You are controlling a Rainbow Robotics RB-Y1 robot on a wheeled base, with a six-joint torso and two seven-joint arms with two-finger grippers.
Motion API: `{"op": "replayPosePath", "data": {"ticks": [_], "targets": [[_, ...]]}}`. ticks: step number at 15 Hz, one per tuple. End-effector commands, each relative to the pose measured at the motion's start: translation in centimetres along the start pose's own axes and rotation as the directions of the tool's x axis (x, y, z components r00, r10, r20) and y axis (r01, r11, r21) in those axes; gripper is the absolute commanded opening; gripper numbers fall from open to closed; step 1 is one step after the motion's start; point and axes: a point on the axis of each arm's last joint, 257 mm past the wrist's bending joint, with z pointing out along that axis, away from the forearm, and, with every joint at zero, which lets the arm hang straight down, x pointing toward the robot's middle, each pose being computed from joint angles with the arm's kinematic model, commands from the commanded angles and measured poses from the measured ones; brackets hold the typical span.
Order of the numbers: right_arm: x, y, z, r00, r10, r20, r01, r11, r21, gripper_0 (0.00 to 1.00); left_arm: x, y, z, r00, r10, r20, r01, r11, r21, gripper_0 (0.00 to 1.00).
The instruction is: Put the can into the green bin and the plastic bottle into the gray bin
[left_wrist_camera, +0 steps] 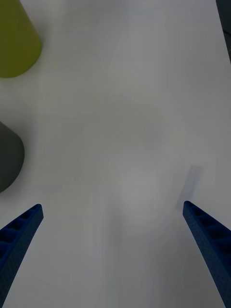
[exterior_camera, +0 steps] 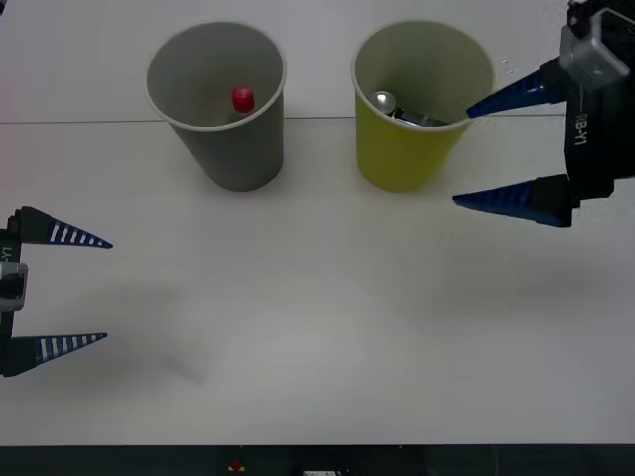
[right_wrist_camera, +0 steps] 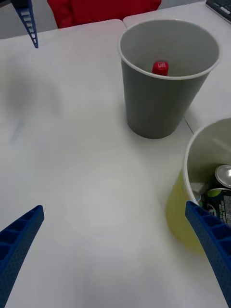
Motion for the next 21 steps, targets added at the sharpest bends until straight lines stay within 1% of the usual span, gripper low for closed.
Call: {"op": "replayPosePath", "data": {"ticks": [1,4,7,9,11,13,14,16,18,19,21], "targets": [[2.4,1.3,-0.9,1.0,-0.027,0.016,0.027,0.9996,-0.01,1.0,0.0,0.0,0.0,1.0,0.0,0.0,0.0,1.0,0.0,1.0],[5.7,2.7,-1.6,0.998,-0.065,-0.004,0.065,0.9978,-0.014,1.0,0.0,0.0,0.0,1.0,0.0,0.0,0.0,1.0,0.0,1.0],[8.3,3.6,-2.3,0.995,-0.093,-0.028,0.093,0.9957,-0.007,1.0,0.0,0.0,0.0,1.0,0.0,0.0,0.0,1.0,0.0,1.0],[9.7,4.3,-2.6,0.995,-0.096,-0.037,0.096,0.9953,-0.008,1.0,0.0,0.0,0.0,1.0,0.0,0.0,0.0,1.0,0.0,1.0],[11.1,4.9,-2.7,0.995,-0.098,-0.034,0.098,0.9952,-0.002,1.0,0.0,0.0,0.0,1.0,0.0,0.0,0.0,1.0,0.0,1.0],[12.7,5.5,-2.7,0.993,-0.113,-0.033,0.113,0.9936,-0.002,1.0,0.0,0.0,0.0,1.0,0.0,0.0,0.0,1.0,0.0,1.0],[13.2,5.6,-2.8,0.993,-0.117,-0.035,0.117,0.9931,-0.001,1.0,0.0,0.0,0.0,1.0,0.0,0.0,0.0,1.0,0.0,1.0],[14.8,6.0,-3.2,0.992,-0.12,-0.038,0.119,0.9927,-0.02,1.0,0.0,0.0,0.0,1.0,0.0,0.0,0.0,1.0,0.0,1.0],[15.8,6.1,-3.7,0.99,-0.136,-0.043,0.135,0.9904,-0.028,1.0,0.0,0.0,0.0,1.0,0.0,0.0,0.0,1.0,0.0,1.0],[16.2,6.0,-3.7,0.988,-0.145,-0.043,0.144,0.9891,-0.03,1.0,0.0,0.0,0.0,1.0,0.0,0.0,0.0,1.0,0.0,1.0],[16.4,5.9,-3.8,0.988,-0.147,-0.044,0.146,0.989,-0.025,1.0,0.0,0.0,0.0,1.0,0.0,0.0,0.0,1.0,0.0,1.0]]}}
